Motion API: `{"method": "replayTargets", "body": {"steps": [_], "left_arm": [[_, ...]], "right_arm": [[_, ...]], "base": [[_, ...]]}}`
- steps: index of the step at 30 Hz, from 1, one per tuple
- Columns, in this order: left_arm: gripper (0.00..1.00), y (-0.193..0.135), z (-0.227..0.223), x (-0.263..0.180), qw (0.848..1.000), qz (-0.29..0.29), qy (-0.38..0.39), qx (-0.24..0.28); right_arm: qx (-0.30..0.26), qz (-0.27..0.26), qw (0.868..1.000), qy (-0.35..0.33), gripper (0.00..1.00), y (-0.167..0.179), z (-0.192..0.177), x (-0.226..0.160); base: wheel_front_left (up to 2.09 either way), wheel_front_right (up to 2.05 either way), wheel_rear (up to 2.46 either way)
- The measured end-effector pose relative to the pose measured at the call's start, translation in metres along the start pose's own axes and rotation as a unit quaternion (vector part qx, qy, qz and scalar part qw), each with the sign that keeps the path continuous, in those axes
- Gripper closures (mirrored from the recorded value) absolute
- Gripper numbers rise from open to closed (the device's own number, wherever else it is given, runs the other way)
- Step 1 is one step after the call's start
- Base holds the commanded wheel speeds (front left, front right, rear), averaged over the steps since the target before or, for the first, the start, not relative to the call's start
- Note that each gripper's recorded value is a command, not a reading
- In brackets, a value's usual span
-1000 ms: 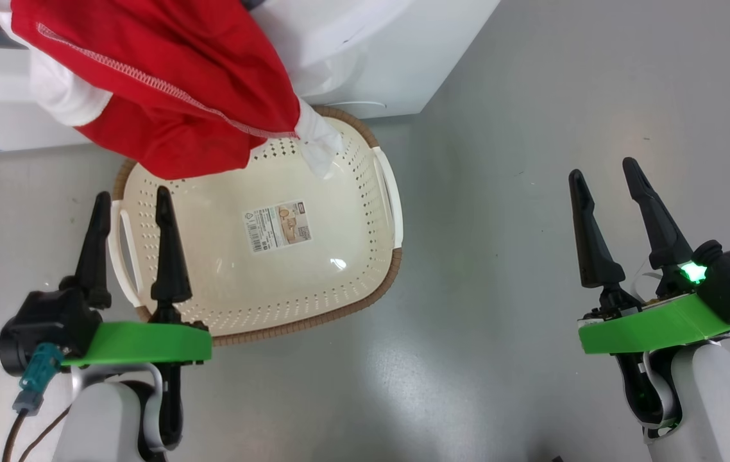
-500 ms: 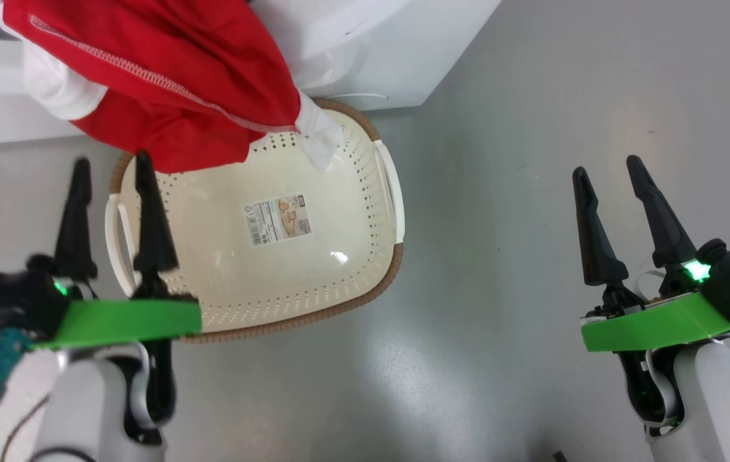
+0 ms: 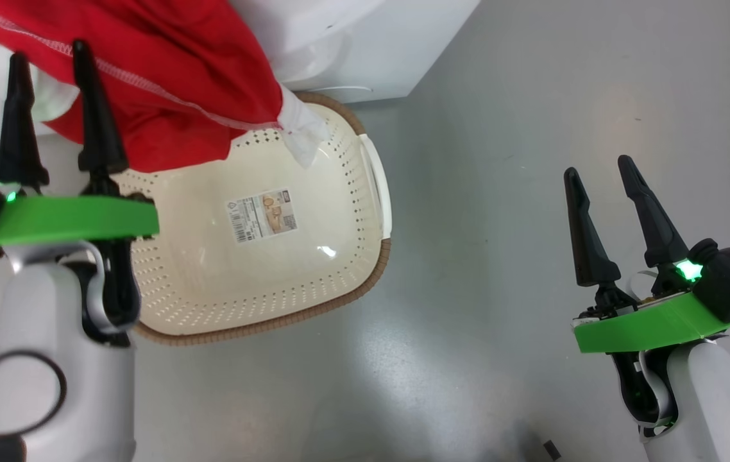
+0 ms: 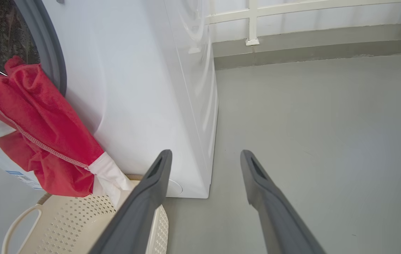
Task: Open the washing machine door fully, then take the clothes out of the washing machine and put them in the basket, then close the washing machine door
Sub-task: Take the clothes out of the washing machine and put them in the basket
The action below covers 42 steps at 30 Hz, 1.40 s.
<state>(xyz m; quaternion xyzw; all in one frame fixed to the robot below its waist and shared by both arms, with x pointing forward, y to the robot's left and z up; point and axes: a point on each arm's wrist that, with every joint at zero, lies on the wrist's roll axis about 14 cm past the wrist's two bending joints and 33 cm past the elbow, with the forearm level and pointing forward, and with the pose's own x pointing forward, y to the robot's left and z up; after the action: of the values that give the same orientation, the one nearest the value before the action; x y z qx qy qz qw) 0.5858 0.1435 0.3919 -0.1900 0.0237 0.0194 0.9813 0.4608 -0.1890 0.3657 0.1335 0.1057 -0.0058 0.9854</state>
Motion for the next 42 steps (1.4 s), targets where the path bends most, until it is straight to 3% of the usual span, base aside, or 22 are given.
{"method": "replayTargets", "body": {"steps": [11, 16, 20, 30, 31, 33, 34, 42], "left_arm": [[0.0, -0.027, 0.002, 0.038, 0.999, -0.028, -0.003, -0.022], [0.0, -0.041, -0.015, 0.048, 0.999, -0.045, 0.025, 0.004], [0.0, -0.047, -0.029, 0.059, 0.996, -0.044, 0.049, 0.056], [0.0, -0.055, -0.034, 0.075, 0.992, -0.051, 0.062, 0.101], [0.42, -0.055, -0.035, 0.075, 0.991, -0.053, 0.064, 0.104], [0.87, -0.057, -0.035, 0.076, 0.99, -0.054, 0.065, 0.11], [1.0, -0.057, -0.035, 0.076, 0.99, -0.055, 0.064, 0.112], [1.0, -0.056, -0.035, 0.075, 0.989, -0.056, 0.066, 0.123]], "right_arm": [[-0.002, -0.01, 1.0, 0.003, 0.0, -0.006, -0.001, -0.004], [-0.003, -0.012, 1.0, 0.004, 0.0, -0.007, -0.001, -0.005], [-0.003, -0.01, 1.0, -0.002, 0.0, -0.007, 0.003, -0.002], [-0.003, -0.016, 1.0, 0.0, 0.0, -0.01, 0.002, -0.003], [-0.001, -0.017, 1.0, 0.0, 0.0, -0.011, 0.002, -0.003], [0.0, -0.017, 1.0, -0.001, 0.0, -0.011, 0.003, -0.004], [0.0, -0.017, 1.0, -0.001, 0.0, -0.011, 0.003, -0.004], [0.001, -0.016, 1.0, -0.001, 0.0, -0.01, 0.002, -0.003]], "base": [[0.0, 0.0, 0.0], [0.0, 0.0, 0.0], [0.0, 0.0, 0.0], [0.0, 0.0, 0.0], [0.0, 0.0, 0.0], [0.0, 0.0, 0.0], [0.0, 0.0, 0.0], [0.0, 0.0, 0.0]]}}
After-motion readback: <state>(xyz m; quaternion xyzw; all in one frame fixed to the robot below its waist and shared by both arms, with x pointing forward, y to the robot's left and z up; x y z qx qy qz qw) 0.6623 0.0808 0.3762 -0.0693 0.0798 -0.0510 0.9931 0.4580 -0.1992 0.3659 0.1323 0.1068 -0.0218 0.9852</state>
